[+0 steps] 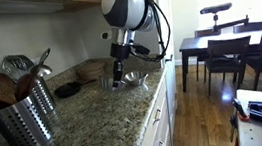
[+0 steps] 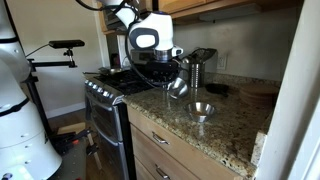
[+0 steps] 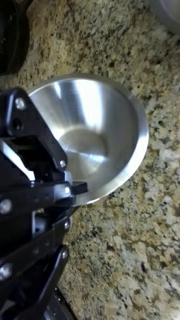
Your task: Pour the things in the bowl on the left into the bowl on the right
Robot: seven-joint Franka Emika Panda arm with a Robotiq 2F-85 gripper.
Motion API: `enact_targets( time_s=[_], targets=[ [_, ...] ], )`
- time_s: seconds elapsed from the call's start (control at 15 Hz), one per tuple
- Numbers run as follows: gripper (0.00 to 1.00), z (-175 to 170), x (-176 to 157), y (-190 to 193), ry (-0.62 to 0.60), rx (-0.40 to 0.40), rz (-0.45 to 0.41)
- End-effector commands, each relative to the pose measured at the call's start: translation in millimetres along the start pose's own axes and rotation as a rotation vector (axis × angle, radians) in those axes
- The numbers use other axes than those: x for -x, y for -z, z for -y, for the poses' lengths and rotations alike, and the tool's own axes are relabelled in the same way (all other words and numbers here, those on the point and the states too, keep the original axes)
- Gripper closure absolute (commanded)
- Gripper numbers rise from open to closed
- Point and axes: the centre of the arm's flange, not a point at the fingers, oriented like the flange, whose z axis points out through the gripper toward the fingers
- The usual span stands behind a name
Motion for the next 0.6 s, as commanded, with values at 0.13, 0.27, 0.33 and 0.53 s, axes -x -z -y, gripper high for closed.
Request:
enact_targets(
  time_s=[0.13, 0.27, 0.33, 0.53],
  targets=[
    [0.93, 7, -49, -9, 0.027, -0.038, 0.12],
    [0.93, 15, -62, -15, 0.039, -0.04, 0.171],
    [0.93, 19, -67, -18, 0.045, -0.042, 0.192],
    [0.93, 33, -80, -29, 0.057, -0.053, 0.247]
  ],
)
